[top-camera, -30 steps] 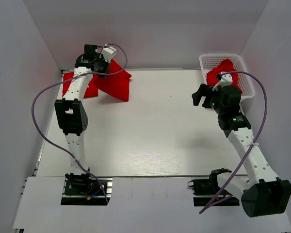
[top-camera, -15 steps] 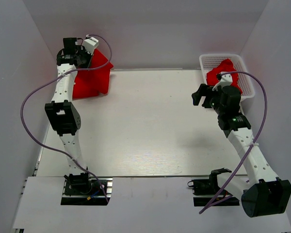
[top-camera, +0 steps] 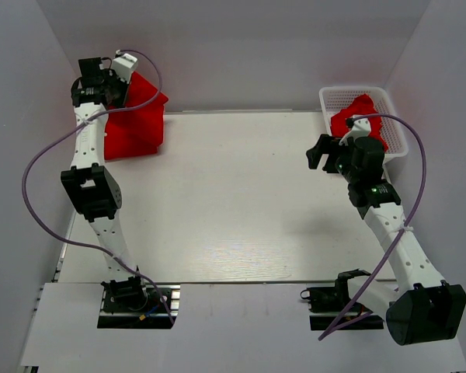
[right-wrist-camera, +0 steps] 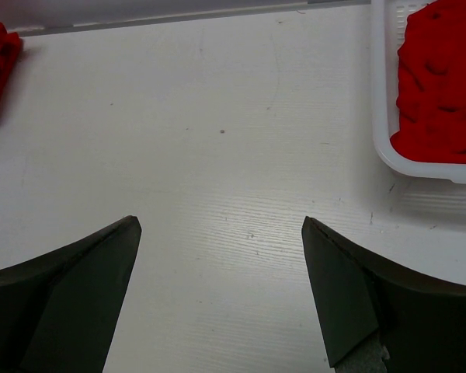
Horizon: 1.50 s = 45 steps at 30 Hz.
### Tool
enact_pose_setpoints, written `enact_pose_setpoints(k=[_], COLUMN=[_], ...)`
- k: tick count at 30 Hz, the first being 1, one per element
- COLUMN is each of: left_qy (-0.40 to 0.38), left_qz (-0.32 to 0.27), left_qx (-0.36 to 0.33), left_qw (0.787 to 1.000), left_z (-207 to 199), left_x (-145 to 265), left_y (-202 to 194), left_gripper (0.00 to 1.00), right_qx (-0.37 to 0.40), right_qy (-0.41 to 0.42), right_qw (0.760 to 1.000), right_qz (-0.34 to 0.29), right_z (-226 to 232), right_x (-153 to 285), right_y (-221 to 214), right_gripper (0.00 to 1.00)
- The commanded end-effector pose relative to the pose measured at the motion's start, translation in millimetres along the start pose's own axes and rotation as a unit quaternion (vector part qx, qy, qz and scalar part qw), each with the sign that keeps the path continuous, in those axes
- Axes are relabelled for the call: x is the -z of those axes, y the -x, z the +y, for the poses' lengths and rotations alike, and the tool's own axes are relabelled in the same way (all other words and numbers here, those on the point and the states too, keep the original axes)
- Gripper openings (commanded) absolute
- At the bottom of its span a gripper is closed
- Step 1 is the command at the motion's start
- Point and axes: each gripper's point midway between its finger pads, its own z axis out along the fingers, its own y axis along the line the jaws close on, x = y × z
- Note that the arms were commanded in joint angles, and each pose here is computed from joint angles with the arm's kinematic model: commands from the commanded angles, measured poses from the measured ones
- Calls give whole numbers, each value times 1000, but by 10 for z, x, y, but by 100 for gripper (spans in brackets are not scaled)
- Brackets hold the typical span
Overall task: Fold and stack the t-shirts
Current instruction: Put the neatly folded tshirt into the corner of the board with the left arm
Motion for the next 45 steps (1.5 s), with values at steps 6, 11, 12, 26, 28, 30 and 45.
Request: enact_pose_setpoints(k=[6,11,12,26,28,30,45], left_qy=[27,27,36,199,214,231,-45], left_qz=[-32,11,26,78,62,54,19], left_qx=[7,39,52,124,136,145,266], left_qw=[999,999,998,969,965,960,963], left_z=[337,424,471,1065,1134,1192,-1059], left_x=[121,-167,-220,-270,-182,-48,99], left_y=[-14,-463,-600,-980,-839,-731,29], left_gripper=[0,0,0,100,100,100,100], right_qx=[-3,-5,-4,-1,1,2,-39], right_qy=[6,4,4,2,4,5,-9], right_qw=[1000,1000,1000,1000,1000,1000,996], right_qz=[-20,-8,-9,15,12,13,82], right_z=[28,35,32,35,42,47,5], right_x=[-54,-101,-108,-148,-135,-114,-68], right_y=[149,165,182,143,163,154,-228], right_gripper=[90,90,90,90,90,90,90])
